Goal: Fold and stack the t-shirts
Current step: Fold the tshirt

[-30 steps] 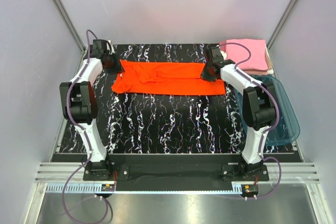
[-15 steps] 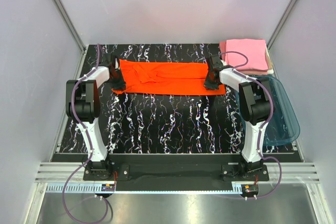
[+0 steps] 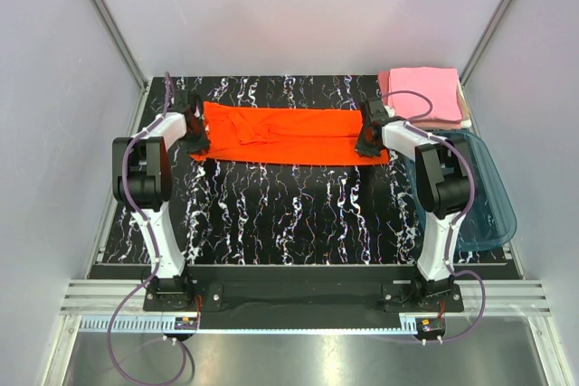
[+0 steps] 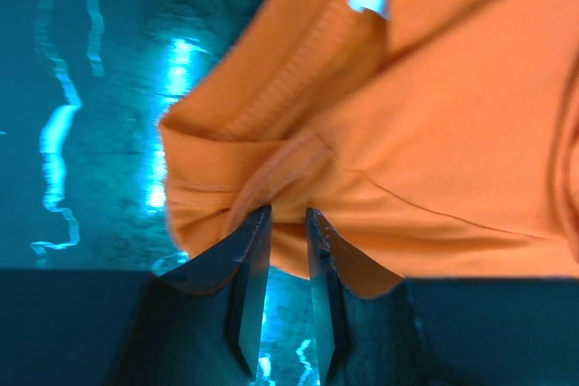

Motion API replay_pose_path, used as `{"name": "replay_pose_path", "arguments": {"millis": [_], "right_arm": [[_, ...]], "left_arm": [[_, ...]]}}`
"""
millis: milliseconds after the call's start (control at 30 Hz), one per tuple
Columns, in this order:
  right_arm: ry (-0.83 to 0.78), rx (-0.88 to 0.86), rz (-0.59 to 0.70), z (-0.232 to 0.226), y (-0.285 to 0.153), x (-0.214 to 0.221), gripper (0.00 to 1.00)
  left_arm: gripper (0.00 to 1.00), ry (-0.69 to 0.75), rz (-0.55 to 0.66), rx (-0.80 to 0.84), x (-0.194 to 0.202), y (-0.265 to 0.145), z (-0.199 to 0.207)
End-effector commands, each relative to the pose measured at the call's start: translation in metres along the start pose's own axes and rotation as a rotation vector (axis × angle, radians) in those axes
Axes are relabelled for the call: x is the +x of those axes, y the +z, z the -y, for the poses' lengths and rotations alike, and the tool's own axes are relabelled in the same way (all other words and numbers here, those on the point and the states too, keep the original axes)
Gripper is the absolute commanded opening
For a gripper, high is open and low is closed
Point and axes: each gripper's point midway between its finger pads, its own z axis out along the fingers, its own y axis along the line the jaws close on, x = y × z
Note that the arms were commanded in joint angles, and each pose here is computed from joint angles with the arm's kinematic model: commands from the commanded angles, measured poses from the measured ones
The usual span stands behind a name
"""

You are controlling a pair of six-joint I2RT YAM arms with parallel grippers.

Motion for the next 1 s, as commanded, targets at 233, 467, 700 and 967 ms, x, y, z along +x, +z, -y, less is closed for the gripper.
{"name": "replay_pose_path", "arguments": {"millis": [233,467,700,967], "right_arm": [[-0.023,-0.027,-0.025,0.005,-0.035,0.009,0.13],[0.01,-0.1,0.045,-0.009,-0.071,-0.013,0.2],[0.028,-0.177,0.11,-0.022,-0.106,-0.033,0.22],[0.022,-0.188,0.166,-0.017,-0.129,-0.041,0.23]], "left_arm": [[0.31,0.035,0.106,0.041,-0.041,-0.05,0.001],[0.31,0.054,0.15,0.12,-0.047,-0.079,0.023],[0.31,0.095,0.102,0.207,-0.042,-0.055,0.063],[0.3,0.076,0.056,0.134,-0.047,-0.004,0.057]]}}
